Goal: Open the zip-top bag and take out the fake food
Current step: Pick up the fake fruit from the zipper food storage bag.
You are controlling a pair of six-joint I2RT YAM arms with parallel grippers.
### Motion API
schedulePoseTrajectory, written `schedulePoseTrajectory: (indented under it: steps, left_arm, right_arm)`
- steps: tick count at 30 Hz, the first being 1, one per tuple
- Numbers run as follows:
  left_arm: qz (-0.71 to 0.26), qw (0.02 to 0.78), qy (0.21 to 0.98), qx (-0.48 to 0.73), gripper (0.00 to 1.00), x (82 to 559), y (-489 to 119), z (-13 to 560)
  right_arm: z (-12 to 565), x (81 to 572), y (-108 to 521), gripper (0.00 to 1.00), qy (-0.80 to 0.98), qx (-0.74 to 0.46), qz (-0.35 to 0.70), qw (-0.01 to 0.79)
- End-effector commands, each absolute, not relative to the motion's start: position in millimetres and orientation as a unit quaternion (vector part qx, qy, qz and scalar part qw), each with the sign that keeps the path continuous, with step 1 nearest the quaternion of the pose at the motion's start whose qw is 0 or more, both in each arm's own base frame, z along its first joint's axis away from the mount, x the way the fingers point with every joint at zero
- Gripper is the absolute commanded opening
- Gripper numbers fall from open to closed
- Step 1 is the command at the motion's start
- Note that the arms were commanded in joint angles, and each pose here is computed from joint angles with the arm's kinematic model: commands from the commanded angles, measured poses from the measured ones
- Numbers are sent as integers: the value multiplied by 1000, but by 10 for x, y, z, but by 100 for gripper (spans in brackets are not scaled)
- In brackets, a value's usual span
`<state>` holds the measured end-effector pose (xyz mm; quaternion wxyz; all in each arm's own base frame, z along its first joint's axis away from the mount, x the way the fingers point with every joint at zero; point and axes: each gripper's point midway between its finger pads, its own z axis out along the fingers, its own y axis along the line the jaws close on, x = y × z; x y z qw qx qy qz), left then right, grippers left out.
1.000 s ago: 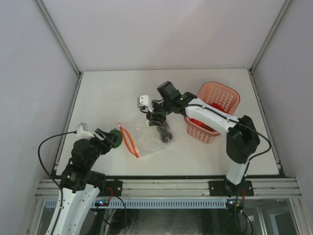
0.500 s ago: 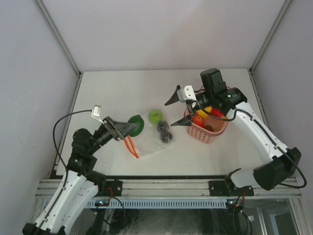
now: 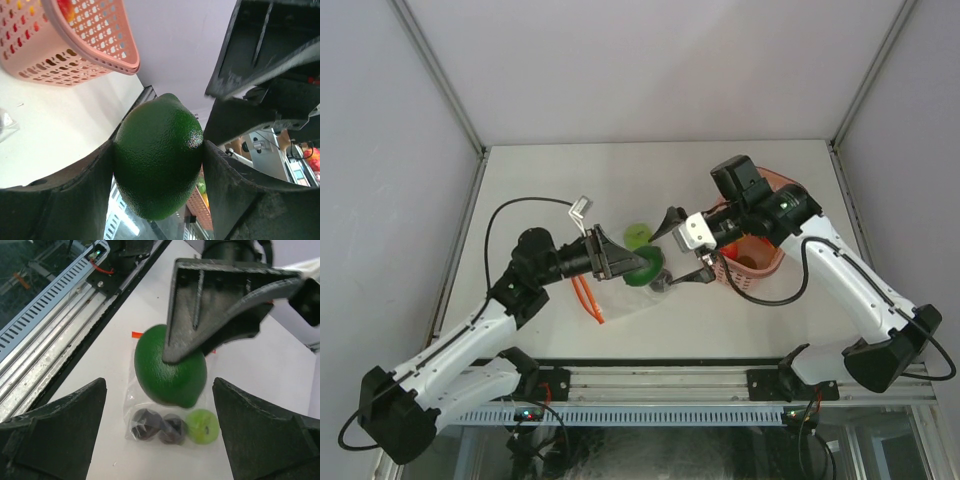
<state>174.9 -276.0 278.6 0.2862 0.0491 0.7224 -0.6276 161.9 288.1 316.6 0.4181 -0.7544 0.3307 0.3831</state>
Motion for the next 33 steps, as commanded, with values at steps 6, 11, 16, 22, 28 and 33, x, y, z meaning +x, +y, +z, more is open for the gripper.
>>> schedulePoseTrajectory:
  steps: [6, 11, 16, 22, 28, 33]
  left_arm:
    - [-661, 282, 689, 94, 33, 1624, -2936, 3181]
    - [-672, 279, 679, 95, 33, 1600, -2955, 3240]
    - [-679, 276, 673, 101, 33, 1575, -2964, 3259]
    - [-690, 267, 664, 104, 34, 1557, -2986, 3275]
    - [-689, 264, 666, 107, 41, 1556, -2995, 3238]
    - [-687, 269, 668, 99, 66, 1573, -2981, 3201]
  right_arm:
    - [3078, 1583, 3071, 82, 341, -782, 330, 405]
    - [2947, 1556, 3146, 76, 347, -795, 309, 391]
    - [2876, 1565, 3154, 75, 349, -804, 290, 385]
    - [2822, 1571, 3166, 71, 352, -810, 274, 380]
    - [2875, 1548, 3176, 48, 356, -806, 277, 383]
    - [2893, 1557, 3155, 28, 362, -802, 277, 386]
